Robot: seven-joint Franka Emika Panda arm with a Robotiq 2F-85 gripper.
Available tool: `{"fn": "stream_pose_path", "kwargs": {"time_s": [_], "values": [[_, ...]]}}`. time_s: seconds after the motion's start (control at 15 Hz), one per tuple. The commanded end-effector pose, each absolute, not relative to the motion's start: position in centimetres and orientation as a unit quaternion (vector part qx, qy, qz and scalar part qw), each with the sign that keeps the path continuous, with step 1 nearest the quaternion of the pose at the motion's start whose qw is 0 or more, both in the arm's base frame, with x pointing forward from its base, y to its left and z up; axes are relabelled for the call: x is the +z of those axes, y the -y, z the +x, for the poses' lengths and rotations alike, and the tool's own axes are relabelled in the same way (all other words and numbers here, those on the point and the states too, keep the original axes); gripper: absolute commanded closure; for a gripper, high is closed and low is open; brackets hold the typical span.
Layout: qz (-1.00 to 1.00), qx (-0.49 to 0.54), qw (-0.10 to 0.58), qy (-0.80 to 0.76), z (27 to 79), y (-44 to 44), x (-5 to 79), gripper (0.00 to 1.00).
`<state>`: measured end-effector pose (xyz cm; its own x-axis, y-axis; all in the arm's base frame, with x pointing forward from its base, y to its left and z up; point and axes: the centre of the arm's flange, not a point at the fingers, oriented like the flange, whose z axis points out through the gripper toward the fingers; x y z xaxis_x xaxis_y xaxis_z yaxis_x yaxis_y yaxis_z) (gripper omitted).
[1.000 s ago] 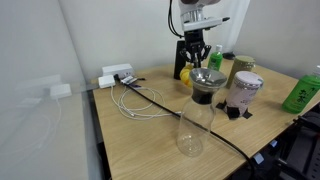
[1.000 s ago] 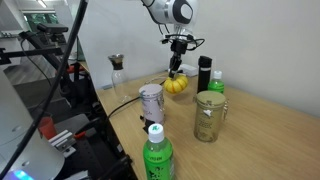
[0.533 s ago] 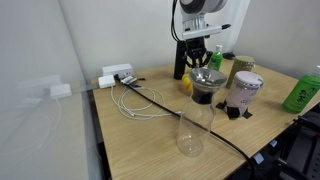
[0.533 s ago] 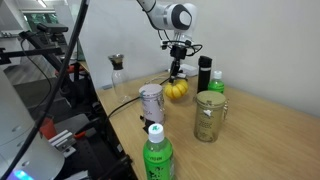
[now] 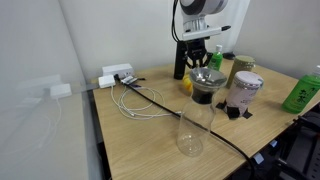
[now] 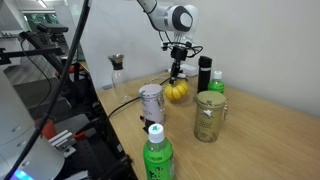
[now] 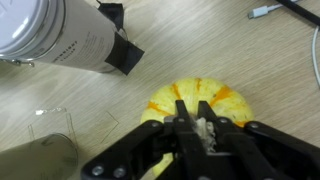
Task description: Move the yellow object to the right.
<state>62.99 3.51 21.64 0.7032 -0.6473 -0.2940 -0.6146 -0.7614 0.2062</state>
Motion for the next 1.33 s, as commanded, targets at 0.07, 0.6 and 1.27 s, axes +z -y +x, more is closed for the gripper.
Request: {"fn": "stream_pose_path", "kwargs": {"time_s": [0.07,0.6,1.27], "values": [[0.899,-0.176,0.017,0.401,64.0,-0.2,20.7,0.96],[0.865,-0.207,-0.014,0.457,64.2,4.2,18.7,0.96],[0.861,-0.135,-0.002,0.49,64.2,3.8,20.1,0.16]]}}
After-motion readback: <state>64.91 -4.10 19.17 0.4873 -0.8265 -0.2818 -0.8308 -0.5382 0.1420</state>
